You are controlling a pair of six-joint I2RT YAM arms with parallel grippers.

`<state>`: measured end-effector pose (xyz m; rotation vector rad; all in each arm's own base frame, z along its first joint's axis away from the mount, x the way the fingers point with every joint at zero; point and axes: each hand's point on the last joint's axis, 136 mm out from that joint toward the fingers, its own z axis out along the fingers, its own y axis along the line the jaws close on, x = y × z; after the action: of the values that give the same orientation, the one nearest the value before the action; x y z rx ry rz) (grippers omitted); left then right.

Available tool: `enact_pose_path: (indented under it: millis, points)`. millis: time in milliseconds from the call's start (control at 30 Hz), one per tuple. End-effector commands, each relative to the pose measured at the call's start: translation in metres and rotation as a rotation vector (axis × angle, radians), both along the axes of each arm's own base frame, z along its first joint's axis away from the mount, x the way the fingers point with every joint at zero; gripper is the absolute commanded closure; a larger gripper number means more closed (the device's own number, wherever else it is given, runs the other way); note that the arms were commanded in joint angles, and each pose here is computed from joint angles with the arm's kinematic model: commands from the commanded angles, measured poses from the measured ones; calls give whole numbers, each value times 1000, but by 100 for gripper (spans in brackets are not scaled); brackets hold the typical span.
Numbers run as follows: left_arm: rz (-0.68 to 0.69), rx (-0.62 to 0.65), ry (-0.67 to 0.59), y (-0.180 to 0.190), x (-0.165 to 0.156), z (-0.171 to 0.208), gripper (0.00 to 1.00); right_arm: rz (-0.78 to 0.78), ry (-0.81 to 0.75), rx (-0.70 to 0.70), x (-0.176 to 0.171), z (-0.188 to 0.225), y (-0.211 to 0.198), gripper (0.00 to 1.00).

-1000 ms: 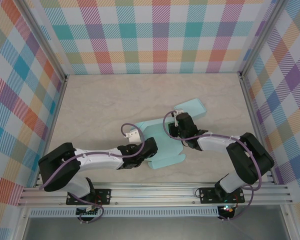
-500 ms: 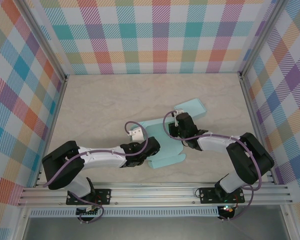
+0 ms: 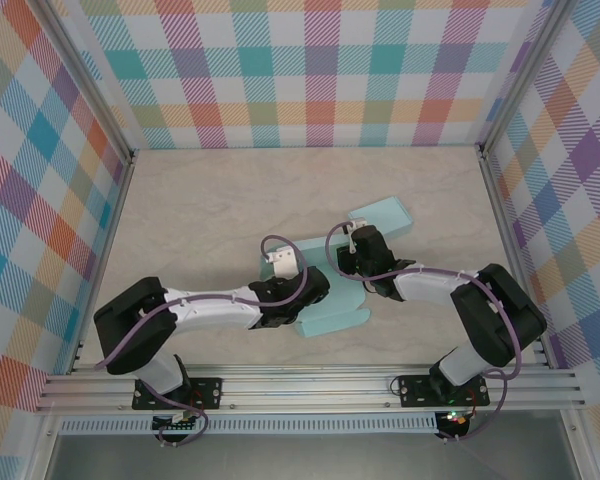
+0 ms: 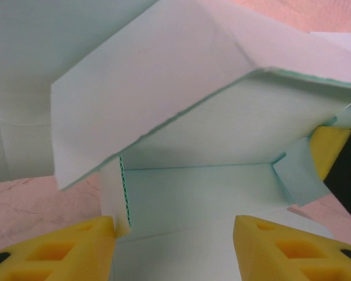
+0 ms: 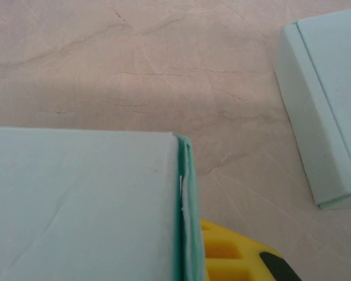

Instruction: Fold the paper box

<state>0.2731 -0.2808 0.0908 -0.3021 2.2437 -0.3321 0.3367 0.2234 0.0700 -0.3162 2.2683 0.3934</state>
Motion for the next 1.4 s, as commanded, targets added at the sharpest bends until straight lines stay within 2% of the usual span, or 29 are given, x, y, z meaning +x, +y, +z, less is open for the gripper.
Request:
enact_pose_path:
  millis: [0,233,467,700,867,933,1067,1200,1300,1367]
  points:
    - [4,39,-19,-2,9,4,44,24,-14,36,2,6,10,100]
    - [-78,66,1,-21,12,-1,42,27,-5,36,1,4,11,100]
    - [-130,37,13,-11,-4,17,34,22,-8,35,1,5,11,100]
    - [-319,-26,7,-17,-44,53,30,10,-17,16,2,6,6,100]
    - [-322,-70,-76,5,-56,88,32,14,-13,28,1,7,8,100]
    - [-277,-54,-135,25,-53,100,32,16,-11,30,1,6,8,100]
    - [-55,61,-199,91,-44,113,38,30,-5,38,0,7,12,100]
    - [128,80,-276,147,-44,131,38,34,2,48,0,6,14,100]
    - [257,67,-281,187,-44,124,38,42,10,62,-1,6,16,100]
    - [289,46,-254,200,-43,112,39,47,19,65,-2,4,18,100]
